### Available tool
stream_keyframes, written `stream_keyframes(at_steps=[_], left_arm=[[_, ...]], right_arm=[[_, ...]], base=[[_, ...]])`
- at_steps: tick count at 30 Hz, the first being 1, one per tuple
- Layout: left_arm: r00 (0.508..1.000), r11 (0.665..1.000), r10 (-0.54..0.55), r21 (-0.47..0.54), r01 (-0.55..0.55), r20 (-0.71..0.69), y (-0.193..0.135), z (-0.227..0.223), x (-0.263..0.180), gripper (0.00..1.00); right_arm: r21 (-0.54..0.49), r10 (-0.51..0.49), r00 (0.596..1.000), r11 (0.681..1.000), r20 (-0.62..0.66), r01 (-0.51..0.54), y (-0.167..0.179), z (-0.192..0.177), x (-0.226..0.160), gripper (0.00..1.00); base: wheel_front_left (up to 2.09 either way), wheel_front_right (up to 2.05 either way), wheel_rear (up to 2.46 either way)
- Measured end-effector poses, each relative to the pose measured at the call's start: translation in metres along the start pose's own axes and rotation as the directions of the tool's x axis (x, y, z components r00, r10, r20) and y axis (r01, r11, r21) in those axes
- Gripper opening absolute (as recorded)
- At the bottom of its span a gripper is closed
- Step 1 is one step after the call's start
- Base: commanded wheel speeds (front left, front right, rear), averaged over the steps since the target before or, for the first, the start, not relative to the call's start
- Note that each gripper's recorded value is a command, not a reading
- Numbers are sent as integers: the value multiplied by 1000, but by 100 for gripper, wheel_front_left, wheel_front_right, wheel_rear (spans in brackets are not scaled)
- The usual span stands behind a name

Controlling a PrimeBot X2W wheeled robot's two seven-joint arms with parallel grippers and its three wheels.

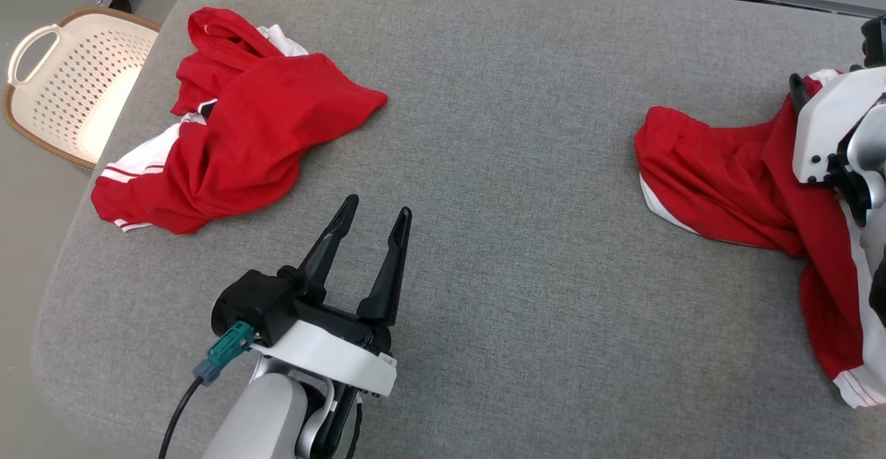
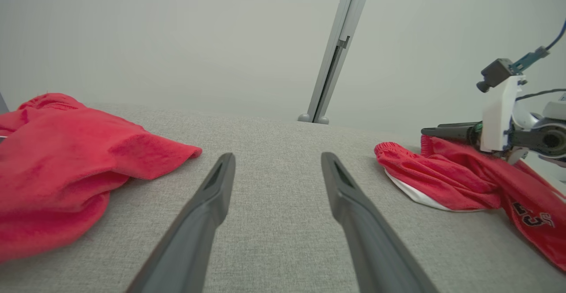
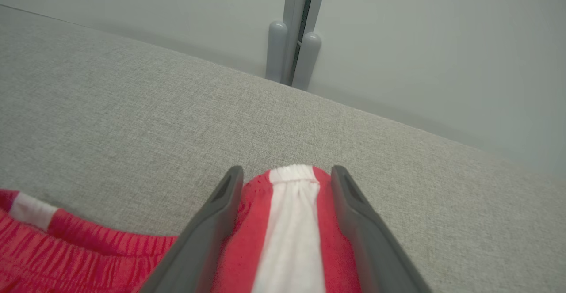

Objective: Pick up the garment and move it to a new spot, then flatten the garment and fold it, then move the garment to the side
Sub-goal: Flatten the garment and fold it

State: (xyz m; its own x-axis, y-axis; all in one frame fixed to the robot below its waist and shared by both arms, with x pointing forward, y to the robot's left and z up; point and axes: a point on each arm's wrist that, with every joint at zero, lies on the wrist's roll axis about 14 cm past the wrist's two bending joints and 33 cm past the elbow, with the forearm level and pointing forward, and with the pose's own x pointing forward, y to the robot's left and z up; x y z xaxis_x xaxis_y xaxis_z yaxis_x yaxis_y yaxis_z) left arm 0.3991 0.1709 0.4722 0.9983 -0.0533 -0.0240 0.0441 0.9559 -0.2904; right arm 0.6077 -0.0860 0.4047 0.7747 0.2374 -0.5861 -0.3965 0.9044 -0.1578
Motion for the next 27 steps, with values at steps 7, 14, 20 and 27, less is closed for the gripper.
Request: stream_keyframes(at_steps=[7, 14, 20, 27], left_arm=[[1000, 1000, -12, -2, 12, -2, -4, -1, 2, 100], [1000, 1000, -19, -1, 19, 4, -6, 1, 3, 100], [1000, 1000, -19, 3, 19, 21, -7, 7, 1, 100], [999, 1000, -13, 8, 13, 53, -8, 18, -9, 100]], right_arm=[[103, 16, 999, 995, -40, -12, 7, -10, -3, 87], [140, 30, 999, 990, -41, -24, 13, -11, -4, 0], [122, 56, 993, 990, 106, -69, 31, 24, -15, 0], [58, 202, 945, 973, 259, -224, 101, 57, -44, 0]], base=[[0, 0, 0], [0, 0, 0], [0, 0, 0], [0, 0, 0]])
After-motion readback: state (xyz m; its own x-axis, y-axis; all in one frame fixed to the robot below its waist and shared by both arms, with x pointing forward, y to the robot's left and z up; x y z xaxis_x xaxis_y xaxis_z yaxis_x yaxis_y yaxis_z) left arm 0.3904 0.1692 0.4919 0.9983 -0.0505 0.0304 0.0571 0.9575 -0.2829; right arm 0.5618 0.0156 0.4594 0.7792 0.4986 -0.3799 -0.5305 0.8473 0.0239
